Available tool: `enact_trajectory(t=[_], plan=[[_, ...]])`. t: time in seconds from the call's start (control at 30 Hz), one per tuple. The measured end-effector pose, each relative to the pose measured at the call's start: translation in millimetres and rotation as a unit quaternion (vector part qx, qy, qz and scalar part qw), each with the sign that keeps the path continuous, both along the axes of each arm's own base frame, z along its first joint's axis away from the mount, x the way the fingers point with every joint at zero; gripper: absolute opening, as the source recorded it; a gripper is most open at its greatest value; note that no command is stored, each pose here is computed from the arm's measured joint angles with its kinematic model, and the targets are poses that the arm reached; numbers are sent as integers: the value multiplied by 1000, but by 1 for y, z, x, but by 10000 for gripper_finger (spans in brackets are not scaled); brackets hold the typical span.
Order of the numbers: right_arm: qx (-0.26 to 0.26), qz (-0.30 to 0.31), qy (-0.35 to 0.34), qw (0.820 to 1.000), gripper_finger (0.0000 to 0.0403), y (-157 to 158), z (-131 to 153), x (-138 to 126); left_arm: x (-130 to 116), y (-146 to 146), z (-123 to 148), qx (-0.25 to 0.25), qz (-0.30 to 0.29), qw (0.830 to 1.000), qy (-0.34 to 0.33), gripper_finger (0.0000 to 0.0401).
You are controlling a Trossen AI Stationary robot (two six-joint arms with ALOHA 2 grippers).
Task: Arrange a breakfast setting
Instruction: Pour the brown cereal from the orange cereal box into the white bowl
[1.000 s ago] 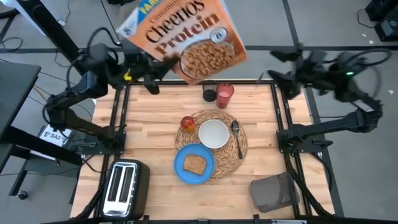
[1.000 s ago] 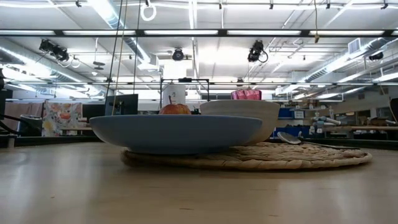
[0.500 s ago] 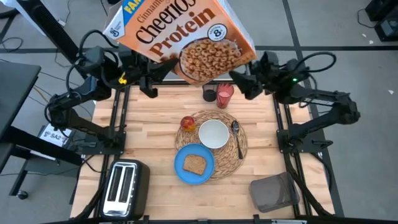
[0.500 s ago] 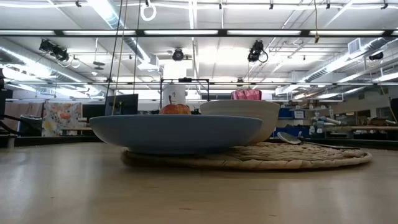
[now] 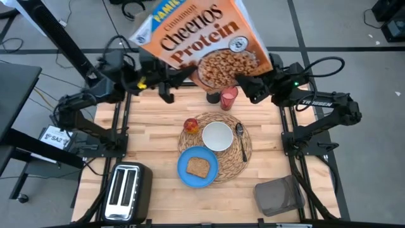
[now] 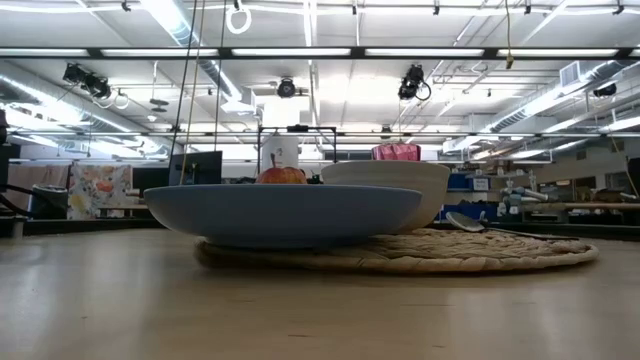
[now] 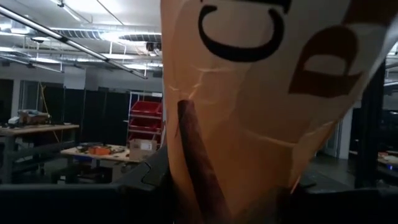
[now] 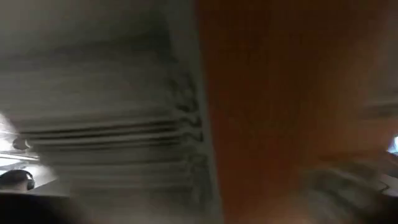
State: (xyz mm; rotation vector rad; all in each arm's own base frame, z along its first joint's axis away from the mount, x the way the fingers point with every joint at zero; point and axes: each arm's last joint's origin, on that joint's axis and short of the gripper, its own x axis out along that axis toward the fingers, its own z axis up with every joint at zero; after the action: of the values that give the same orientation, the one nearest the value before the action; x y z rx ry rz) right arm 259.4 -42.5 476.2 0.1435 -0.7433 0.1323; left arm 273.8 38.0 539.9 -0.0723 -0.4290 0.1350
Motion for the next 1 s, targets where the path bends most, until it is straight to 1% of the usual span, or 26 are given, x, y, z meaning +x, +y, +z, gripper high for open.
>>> enact_trajectory(t=[0.07, 0.23, 0.3, 0.43, 0.47, 0.57, 0.67, 0.83, 0.93, 1.0], plan=[[-1, -2, -11, 1000, 398, 0, 2, -2, 9, 1, -4, -1, 1, 1000, 1, 170], [0, -5, -18, 1000, 388, 1, 4, -5, 21, 3, -9, 1, -4, 1000, 1, 173], [-5, -10, -18, 1000, 369, 1, 4, -6, 23, 3, -10, 3, -8, 1000, 1, 177], [-7, -17, -19, 1000, 309, 1, 5, -8, 24, 3, -12, 5, -9, 1000, 9, 181], [-9, -17, -19, 1000, 303, 0, 6, -8, 23, 2, -11, 6, -9, 1000, 8, 181], [-19, -22, -21, 999, 303, 1, 6, -9, 23, 2, -12, 2, -17, 1000, 11, 187], [-22, -25, -18, 999, 303, 1, 6, -10, 19, 1, -11, -7, -39, 999, 20, 210], [-32, -26, -15, 999, 290, 2, 6, -11, 11, -3, -11, -23, -56, 997, 44, 273], [-33, -29, -21, 999, 290, 2, 7, -12, 6, -5, -11, -13, -58, 997, 55, 306], [-34, -35, -29, 998, 290, 2, 9, -14, 2, -5, -11, 3, -51, 996, 68, 314]])
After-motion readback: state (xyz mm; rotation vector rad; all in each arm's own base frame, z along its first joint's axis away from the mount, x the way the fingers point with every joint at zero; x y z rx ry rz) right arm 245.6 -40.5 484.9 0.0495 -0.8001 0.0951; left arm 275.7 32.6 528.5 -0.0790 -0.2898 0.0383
